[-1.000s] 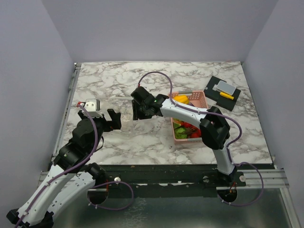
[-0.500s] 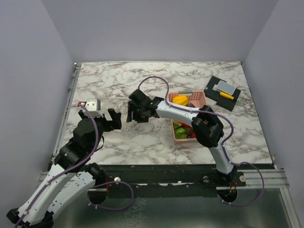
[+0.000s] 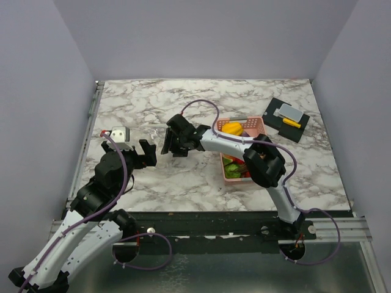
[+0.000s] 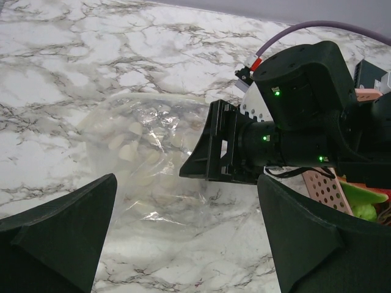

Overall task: Place the food in the zip-top bag and seal the zipper
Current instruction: Pick up the zipper food storage bag at the center of the board.

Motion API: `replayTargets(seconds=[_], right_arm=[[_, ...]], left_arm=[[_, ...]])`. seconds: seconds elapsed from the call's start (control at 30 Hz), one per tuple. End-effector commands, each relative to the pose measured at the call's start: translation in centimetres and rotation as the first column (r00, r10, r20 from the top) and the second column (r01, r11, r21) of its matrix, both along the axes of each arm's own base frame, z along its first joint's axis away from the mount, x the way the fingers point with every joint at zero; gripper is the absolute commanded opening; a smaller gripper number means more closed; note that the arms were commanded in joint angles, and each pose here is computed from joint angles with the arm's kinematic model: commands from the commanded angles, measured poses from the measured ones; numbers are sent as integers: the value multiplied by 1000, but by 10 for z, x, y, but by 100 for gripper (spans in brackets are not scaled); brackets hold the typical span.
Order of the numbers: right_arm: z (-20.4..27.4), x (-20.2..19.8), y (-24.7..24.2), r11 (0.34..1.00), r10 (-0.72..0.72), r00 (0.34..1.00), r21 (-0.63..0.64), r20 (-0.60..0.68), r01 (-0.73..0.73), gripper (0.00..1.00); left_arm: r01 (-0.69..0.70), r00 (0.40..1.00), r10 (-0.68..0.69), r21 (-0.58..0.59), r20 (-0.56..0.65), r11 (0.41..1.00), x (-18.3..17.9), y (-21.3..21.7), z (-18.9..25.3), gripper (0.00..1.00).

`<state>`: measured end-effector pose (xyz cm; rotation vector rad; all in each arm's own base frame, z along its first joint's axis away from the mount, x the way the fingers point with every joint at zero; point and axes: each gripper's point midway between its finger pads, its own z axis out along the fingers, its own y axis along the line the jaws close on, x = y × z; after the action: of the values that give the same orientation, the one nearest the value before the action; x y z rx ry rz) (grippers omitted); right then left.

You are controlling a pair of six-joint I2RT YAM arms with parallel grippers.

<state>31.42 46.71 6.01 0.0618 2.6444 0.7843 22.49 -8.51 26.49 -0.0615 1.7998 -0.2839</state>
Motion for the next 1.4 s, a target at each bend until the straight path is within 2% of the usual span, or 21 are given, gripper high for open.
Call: replayTargets(seconds=[0.0,0.2,0.47,0.6,0.77,0.8,1.37], right_arm=[[-21,7,-3,999,-44,998,2,-35,44,59],[-30,15,-12,997,-76,996,-22,-35,75,55],[-31,23,-18,995,-98,995,-12,-25,97,39],[-30,30,-21,993,-118,993,-4,5,118,26],[-27,31,-19,996,-94,995,14,24,93,2],[-24,31,-19,996,-90,995,20,31,89,1],[60,11,-53,996,69,959,36,274,-81,1]], left_arm=[[-17,1000,17,8,-5,1000,2,2,-4,99],[-14,1000,14,11,-9,1000,2,1,-5,99],[-12,1000,12,13,-13,1000,2,1,-6,99],[-6,1000,6,17,-20,1000,3,-1,-8,99],[-2,1000,2,15,-24,1000,3,-2,-8,99],[-1,1000,1,13,-23,1000,3,-2,-8,99],[16,999,-13,54,-47,998,11,-10,-7,99]])
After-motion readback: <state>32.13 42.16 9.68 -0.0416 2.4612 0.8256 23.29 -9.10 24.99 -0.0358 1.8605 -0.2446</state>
